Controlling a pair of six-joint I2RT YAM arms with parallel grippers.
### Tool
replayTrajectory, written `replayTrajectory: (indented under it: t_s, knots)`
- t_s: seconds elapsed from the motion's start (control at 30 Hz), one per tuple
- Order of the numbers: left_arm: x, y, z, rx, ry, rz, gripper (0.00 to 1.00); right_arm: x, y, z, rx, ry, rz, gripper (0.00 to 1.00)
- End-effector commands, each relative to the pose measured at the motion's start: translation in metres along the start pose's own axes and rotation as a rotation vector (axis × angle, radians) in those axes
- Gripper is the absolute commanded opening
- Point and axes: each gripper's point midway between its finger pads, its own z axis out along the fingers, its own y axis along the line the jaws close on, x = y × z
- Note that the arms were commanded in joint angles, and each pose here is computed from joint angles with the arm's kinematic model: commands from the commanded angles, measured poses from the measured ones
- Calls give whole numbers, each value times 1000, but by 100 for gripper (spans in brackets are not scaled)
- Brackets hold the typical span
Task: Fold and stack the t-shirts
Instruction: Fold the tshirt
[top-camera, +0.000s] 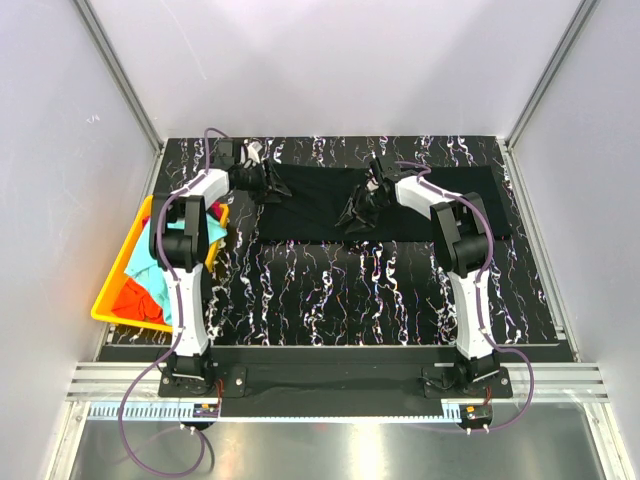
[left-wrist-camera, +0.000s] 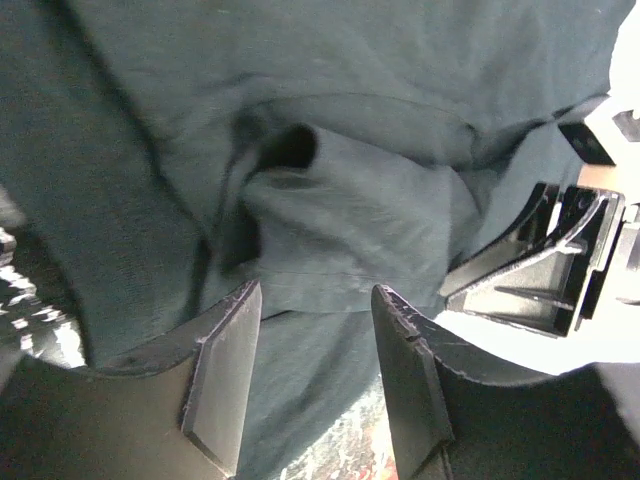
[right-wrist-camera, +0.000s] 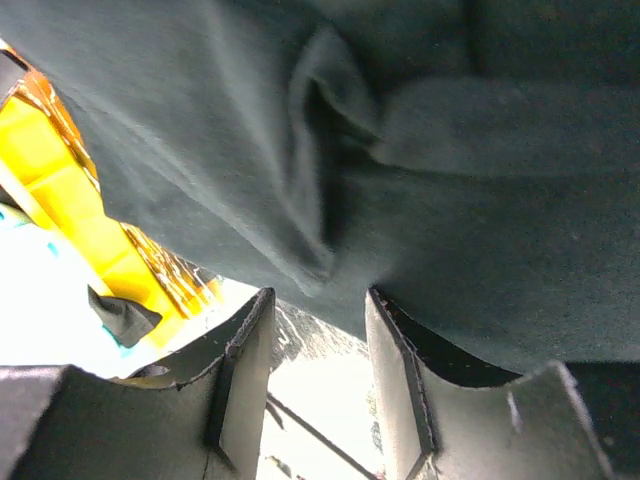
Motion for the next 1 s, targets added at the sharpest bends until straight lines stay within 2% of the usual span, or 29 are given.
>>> replayTrajectory:
  t_s: [0.0,0.2,0.4,0.63,0.73,0.97]
  knots:
    - [-19,-5,-12,-25,-62,57,53,-4,28,-22,-96,-35,0,49]
    - [-28,-3,-6,-22,-73,62,54,-6,25,-16,-108,-36,19,49]
    - [-22,-6,9,46,-37,22,53,-11,28,-8,-127,-37,47,47]
    - [-12,1,13,37,-21,5,52,-18,33,-4,-149,-44,70,46]
    - [-11,-2,14,56,-16,7,48,-20,34,-2,-153,-46,83,44]
    - [-10,-3,15,68,-13,-4,24,-23,34,1,-156,-52,104,41]
